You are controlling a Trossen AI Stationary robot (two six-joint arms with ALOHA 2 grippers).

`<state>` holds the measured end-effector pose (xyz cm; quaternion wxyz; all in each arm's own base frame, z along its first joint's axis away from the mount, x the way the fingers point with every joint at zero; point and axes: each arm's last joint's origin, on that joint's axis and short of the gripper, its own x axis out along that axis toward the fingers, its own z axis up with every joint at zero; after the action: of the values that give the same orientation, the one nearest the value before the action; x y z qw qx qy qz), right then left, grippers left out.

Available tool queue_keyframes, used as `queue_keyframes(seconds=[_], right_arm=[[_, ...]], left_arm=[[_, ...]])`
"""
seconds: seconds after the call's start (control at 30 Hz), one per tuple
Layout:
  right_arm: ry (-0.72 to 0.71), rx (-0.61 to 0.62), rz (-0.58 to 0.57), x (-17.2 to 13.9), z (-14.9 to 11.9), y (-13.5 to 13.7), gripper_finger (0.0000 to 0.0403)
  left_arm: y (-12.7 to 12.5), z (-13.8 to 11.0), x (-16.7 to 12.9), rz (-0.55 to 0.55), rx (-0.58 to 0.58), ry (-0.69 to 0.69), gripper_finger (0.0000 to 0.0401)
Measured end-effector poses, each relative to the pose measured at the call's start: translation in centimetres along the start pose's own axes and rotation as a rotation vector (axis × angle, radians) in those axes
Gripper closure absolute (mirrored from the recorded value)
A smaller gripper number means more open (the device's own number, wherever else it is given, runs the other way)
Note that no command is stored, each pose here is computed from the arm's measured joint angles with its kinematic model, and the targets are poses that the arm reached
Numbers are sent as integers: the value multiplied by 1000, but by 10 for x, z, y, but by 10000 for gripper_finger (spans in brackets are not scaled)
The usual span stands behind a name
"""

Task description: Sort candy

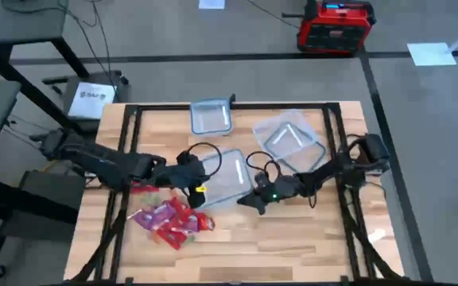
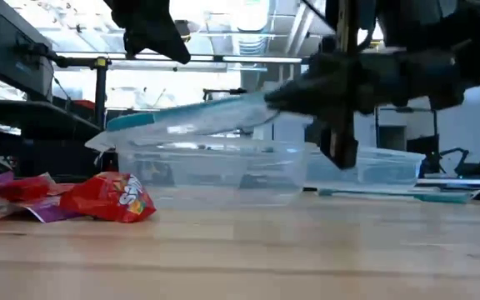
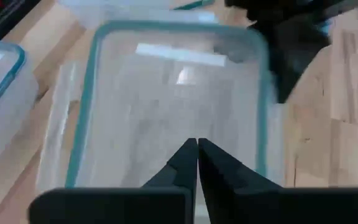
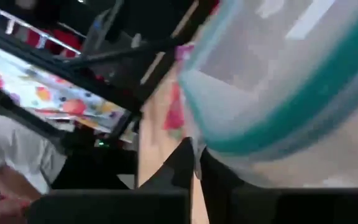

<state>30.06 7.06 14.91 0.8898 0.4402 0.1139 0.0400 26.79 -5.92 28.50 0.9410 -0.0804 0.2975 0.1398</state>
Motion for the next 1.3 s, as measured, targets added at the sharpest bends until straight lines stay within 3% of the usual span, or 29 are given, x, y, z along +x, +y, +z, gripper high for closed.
queue_keyframes(seconds=[0.23, 0.47, 0.63, 0.8, 0.97, 1.3], right_arm=[[-40, -160, 62, -6, 35, 53, 402], [76, -484, -177, -7, 70, 94, 403], [62, -676, -250, -6, 102, 109, 403], [-2, -862, -384, 12, 121, 106, 403], [81, -1055, -427, 54, 126, 100, 403], [465, -1818, -436, 137, 110, 51, 403]], left_arm=[[-3, 6, -4, -13, -17, -11, 401], [-10, 30, -24, -39, 39, -39, 401], [-9, 43, -40, -19, 95, 1, 401], [-3, 45, -56, 79, 139, 83, 401], [5, 49, -80, 143, 115, 12, 401], [31, 53, -128, 111, 24, -105, 401]])
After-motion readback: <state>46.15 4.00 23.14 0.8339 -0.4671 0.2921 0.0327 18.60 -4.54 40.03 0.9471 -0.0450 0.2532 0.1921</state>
